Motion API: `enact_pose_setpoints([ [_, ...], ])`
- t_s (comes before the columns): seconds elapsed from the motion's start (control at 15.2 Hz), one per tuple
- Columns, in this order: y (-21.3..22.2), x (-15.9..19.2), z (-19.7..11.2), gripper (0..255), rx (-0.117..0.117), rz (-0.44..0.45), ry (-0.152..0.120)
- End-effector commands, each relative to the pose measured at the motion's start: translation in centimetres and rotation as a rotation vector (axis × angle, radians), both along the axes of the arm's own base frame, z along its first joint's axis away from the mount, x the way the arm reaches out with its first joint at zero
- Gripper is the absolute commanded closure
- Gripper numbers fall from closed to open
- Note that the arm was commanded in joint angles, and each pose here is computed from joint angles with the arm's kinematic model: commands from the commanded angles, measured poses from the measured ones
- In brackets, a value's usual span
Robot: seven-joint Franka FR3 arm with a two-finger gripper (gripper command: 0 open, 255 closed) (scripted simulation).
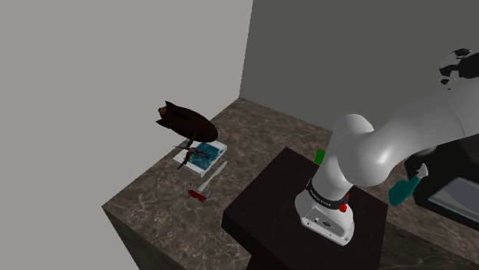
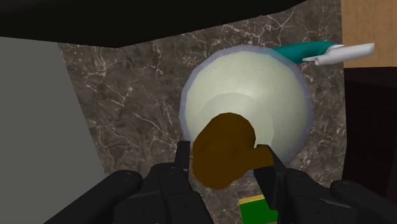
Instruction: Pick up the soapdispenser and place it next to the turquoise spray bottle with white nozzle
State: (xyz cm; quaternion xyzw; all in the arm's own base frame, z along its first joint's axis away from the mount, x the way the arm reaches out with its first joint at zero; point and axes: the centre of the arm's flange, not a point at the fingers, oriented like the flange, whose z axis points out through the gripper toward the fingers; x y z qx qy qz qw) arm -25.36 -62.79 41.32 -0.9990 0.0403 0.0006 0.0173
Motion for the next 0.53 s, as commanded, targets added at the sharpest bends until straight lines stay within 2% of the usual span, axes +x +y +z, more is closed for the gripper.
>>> enact_pose_setpoints([
  [0.0,-0.1,0.0,-1.1,255,-0.001,0.0,0.0],
  [0.46,-0.1,0.0,-4.8,255,-0.001,0.0,0.0],
])
